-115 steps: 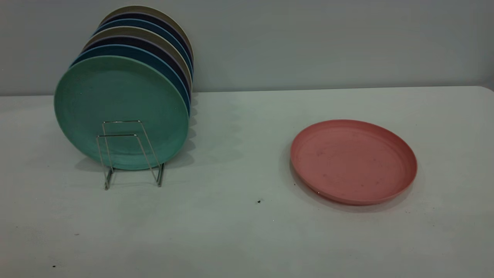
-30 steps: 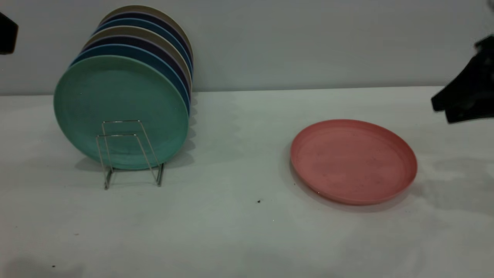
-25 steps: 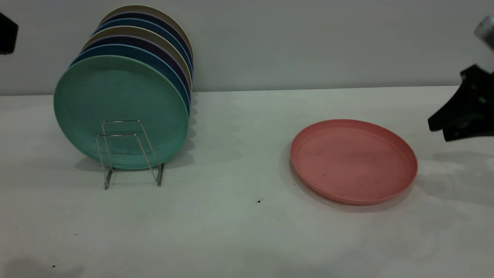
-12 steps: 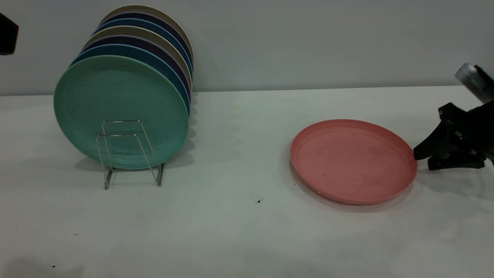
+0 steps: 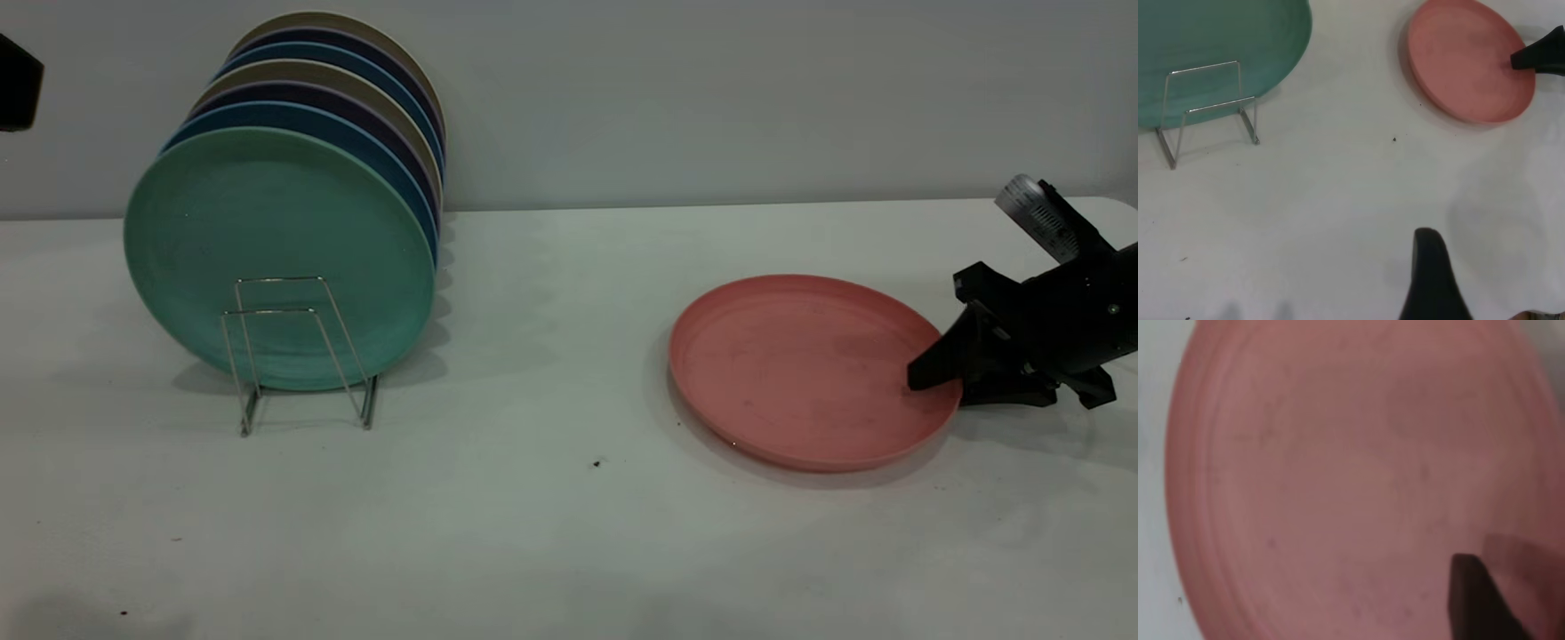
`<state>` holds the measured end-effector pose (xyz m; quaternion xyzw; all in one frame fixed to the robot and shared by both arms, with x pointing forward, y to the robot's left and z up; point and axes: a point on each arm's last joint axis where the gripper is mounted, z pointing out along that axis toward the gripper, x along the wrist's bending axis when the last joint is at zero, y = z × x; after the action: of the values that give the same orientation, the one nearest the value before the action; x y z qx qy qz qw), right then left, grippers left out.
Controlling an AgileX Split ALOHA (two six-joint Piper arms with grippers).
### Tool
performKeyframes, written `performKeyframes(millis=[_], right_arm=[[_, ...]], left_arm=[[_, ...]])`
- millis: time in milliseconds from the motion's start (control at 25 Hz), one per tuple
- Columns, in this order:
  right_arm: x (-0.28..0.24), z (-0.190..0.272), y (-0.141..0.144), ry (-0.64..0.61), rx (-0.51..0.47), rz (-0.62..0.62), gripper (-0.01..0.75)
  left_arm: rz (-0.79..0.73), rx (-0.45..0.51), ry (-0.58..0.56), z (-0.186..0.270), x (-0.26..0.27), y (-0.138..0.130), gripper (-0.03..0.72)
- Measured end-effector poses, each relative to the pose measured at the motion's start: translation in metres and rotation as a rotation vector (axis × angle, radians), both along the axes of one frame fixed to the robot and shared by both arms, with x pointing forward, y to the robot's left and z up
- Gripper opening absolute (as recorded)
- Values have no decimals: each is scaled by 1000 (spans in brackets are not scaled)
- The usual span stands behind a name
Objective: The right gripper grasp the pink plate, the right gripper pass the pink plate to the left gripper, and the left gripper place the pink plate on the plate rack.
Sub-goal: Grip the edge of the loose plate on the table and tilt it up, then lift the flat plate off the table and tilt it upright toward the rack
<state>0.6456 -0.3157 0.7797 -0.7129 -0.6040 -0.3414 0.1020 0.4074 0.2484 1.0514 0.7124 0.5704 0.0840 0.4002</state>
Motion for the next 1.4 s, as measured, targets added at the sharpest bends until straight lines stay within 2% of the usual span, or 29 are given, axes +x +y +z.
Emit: performKeyframes(millis=[40, 120, 200, 480, 800, 960, 1160, 1400], right_arm=[[0, -1, 0, 1, -3, -3, 142], [0, -1, 0, 1, -1, -8, 49], [0, 0, 0, 1, 5, -3, 22], [-6, 13, 12, -1, 127, 116, 19], [-9, 34, 21, -33, 175, 234, 19], [-9, 40, 45, -52, 193, 308, 19], [-12, 46, 81, -79, 260, 384, 19], [-16, 49, 109, -87, 294, 442, 19]], left_arm=[[0, 0, 0, 0, 0, 0, 519], [0, 0, 0, 0, 0, 0, 519], [0, 0, 0, 0, 0, 0, 519], [0, -21, 32, -1, -2, -1, 519], [-13, -78, 136, -24, 23, -8, 519], [-24, -138, 164, -43, 44, -14, 519], [-25, -213, 187, -69, 69, -21, 519], [6, -277, 210, -97, 88, -25, 519]])
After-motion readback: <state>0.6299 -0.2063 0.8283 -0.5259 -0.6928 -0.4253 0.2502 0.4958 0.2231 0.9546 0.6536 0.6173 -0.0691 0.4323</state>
